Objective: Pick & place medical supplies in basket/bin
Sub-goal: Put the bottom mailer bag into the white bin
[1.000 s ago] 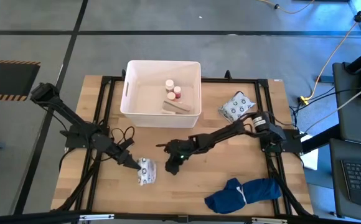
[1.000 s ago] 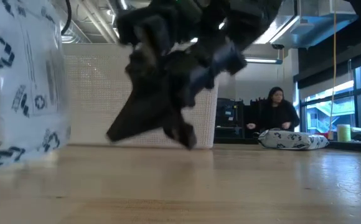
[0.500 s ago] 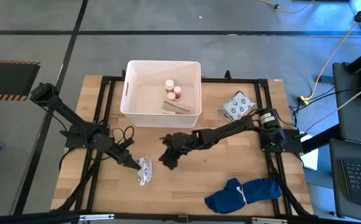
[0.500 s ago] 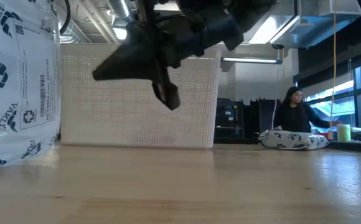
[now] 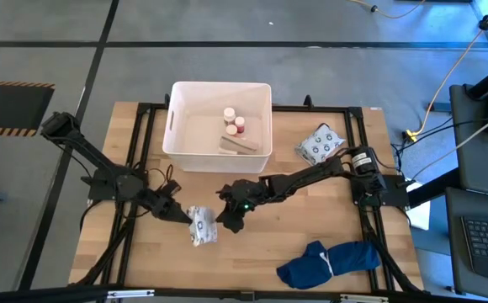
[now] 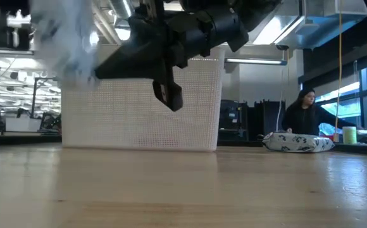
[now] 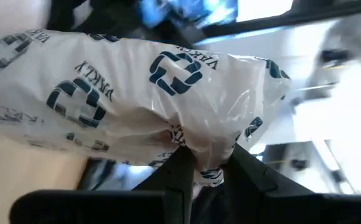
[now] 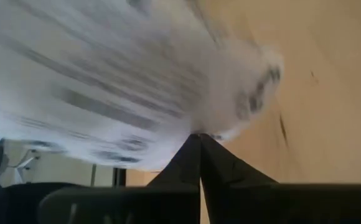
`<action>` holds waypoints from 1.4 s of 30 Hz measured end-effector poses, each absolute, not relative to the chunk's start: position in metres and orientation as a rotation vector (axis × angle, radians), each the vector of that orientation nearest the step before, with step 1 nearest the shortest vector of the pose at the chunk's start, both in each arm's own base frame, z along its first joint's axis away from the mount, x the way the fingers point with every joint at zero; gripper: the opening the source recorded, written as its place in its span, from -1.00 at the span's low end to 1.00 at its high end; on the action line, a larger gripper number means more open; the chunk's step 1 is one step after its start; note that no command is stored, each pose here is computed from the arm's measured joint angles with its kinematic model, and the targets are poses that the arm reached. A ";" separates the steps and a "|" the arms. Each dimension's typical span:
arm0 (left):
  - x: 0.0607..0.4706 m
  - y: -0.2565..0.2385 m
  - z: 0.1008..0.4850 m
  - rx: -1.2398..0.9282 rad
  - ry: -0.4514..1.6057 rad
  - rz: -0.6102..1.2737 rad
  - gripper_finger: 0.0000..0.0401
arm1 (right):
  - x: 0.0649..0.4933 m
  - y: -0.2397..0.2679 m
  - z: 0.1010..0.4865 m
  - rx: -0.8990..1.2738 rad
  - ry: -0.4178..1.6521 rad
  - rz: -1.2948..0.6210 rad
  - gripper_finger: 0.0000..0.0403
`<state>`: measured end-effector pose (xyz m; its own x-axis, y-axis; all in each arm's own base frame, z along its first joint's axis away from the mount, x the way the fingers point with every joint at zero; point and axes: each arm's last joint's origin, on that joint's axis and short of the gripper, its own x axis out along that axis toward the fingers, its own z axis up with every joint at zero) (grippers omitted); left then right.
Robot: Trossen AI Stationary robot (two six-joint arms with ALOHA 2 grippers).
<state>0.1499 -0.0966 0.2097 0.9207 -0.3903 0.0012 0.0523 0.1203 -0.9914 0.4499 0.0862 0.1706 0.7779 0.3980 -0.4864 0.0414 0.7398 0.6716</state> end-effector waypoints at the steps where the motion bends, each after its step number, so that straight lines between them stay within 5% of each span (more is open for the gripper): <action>1: 0.150 -0.096 0.214 -1.418 0.245 -0.347 -0.69 | 0.449 0.086 0.169 0.723 0.679 0.211 -0.99; 16: 0.144 -0.088 0.288 -1.231 -0.232 -0.466 -0.70 | 0.414 0.079 0.212 0.553 0.817 0.078 -0.99; 22: 0.134 -0.073 0.345 -1.054 -0.515 -0.192 -0.70 | 0.409 0.077 0.223 0.555 0.807 0.079 -0.99; 32: 0.123 -0.034 0.388 -0.850 -0.587 0.505 -0.70 | 0.410 0.074 0.224 0.572 0.792 0.042 -0.99; 42: 0.136 -0.001 0.389 -1.008 -0.809 0.649 -0.68 | 0.410 0.073 0.224 0.557 0.776 0.004 -0.99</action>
<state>0.1358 -0.0012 0.3886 0.5495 0.7866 0.2817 -0.1036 0.3987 -0.9112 0.4105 0.0727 0.2239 0.7214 0.2033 -0.6619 0.1965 0.8565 0.4773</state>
